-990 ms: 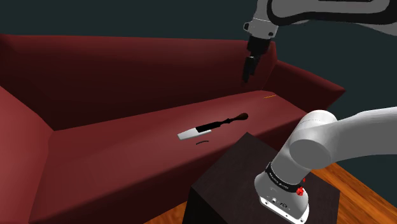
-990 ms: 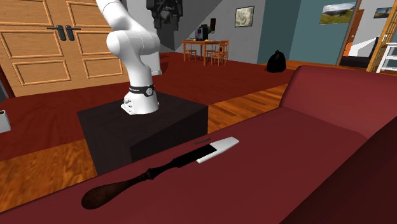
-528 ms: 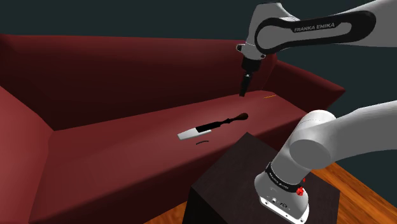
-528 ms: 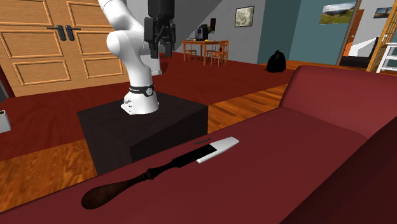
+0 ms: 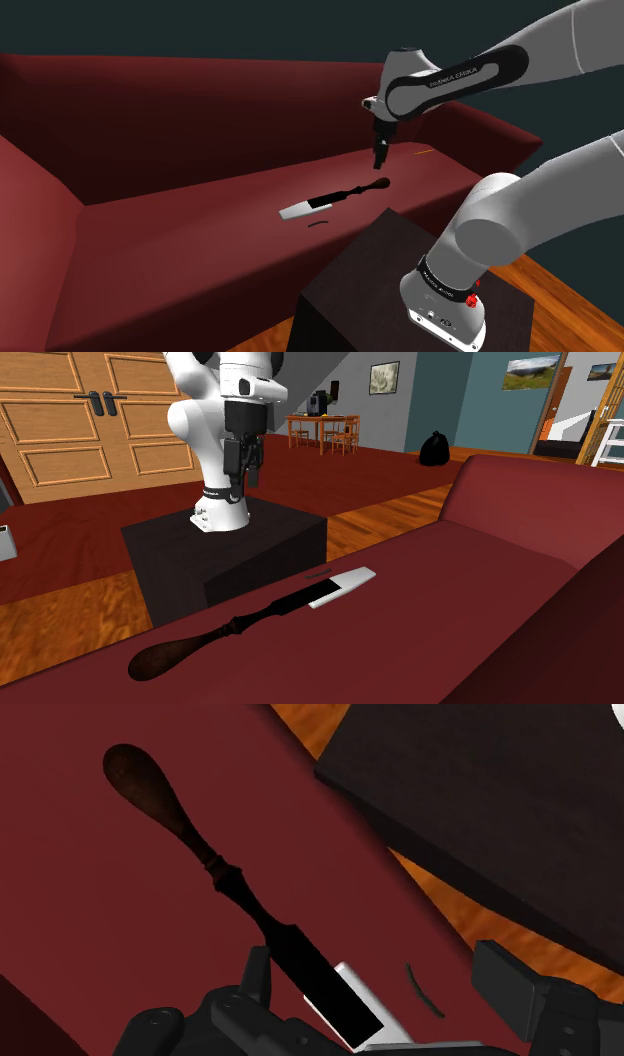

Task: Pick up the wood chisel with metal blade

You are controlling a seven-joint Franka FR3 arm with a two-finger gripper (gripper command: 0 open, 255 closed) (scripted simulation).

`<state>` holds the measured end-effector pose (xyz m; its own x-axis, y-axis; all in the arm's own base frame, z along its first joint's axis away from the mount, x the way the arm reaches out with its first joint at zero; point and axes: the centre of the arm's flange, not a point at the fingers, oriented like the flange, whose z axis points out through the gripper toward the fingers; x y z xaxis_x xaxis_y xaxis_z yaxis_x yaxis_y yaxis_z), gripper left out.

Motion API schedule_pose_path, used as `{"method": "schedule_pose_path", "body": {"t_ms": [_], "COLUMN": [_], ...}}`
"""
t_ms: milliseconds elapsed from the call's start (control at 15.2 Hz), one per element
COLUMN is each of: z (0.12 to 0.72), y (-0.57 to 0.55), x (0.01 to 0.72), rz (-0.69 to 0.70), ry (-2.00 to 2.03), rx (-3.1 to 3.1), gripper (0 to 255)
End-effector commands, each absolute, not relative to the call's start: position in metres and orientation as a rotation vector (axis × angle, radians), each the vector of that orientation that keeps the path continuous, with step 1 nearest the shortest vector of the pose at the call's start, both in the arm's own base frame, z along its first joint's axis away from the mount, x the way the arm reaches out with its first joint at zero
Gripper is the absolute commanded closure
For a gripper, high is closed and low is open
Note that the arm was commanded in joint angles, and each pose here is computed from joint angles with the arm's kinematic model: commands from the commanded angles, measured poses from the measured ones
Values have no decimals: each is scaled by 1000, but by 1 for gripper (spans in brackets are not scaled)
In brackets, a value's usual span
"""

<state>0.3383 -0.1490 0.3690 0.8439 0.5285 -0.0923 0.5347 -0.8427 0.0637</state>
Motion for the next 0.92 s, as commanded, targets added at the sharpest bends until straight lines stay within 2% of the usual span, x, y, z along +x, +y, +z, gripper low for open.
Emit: {"method": "schedule_pose_path", "body": {"t_ms": [0,858], "z": [346,198], "y": [-159,-223], "x": [346,395], "rz": [-114,-162], "ry": [919,1340], "rx": [2901,2684], "gripper": [0,0]}}
